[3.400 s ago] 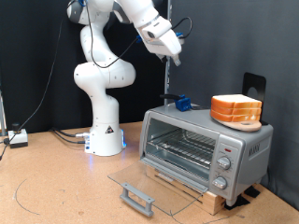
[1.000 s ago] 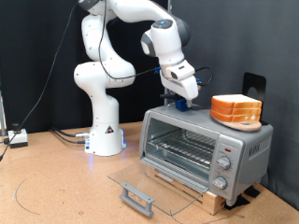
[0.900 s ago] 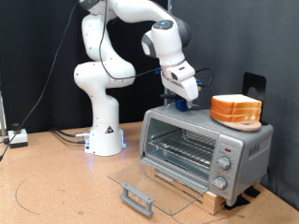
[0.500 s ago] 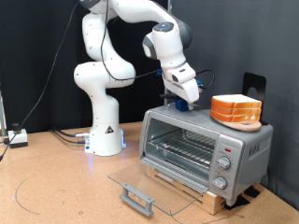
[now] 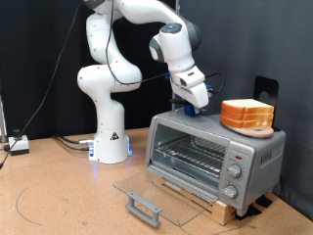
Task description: Make a piece of toast with the oven
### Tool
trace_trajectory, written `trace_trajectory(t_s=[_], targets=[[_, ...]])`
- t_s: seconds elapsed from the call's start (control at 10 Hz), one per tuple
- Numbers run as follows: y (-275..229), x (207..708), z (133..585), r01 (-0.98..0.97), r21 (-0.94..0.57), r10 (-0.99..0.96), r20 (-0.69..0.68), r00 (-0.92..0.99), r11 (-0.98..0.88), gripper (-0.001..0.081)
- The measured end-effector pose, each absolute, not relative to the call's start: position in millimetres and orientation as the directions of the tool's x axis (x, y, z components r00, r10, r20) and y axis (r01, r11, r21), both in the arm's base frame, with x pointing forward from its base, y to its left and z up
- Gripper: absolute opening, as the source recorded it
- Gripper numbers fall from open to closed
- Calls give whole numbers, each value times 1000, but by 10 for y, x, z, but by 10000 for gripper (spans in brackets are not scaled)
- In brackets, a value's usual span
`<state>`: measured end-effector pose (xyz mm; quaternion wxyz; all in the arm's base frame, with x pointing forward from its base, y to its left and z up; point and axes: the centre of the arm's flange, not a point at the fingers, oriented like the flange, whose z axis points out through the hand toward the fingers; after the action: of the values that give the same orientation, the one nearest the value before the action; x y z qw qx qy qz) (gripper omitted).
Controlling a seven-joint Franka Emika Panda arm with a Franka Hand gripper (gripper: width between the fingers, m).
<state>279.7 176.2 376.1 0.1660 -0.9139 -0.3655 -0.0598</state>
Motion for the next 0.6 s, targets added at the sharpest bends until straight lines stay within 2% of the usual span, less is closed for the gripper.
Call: trace_trajectory(t_s=[0.3, 0.6], targets=[[1724, 2824, 3797, 684, -272, 639, 243, 730, -677, 402], [1518, 2914, 4103, 690, -352, 607, 327, 724, -633, 402]])
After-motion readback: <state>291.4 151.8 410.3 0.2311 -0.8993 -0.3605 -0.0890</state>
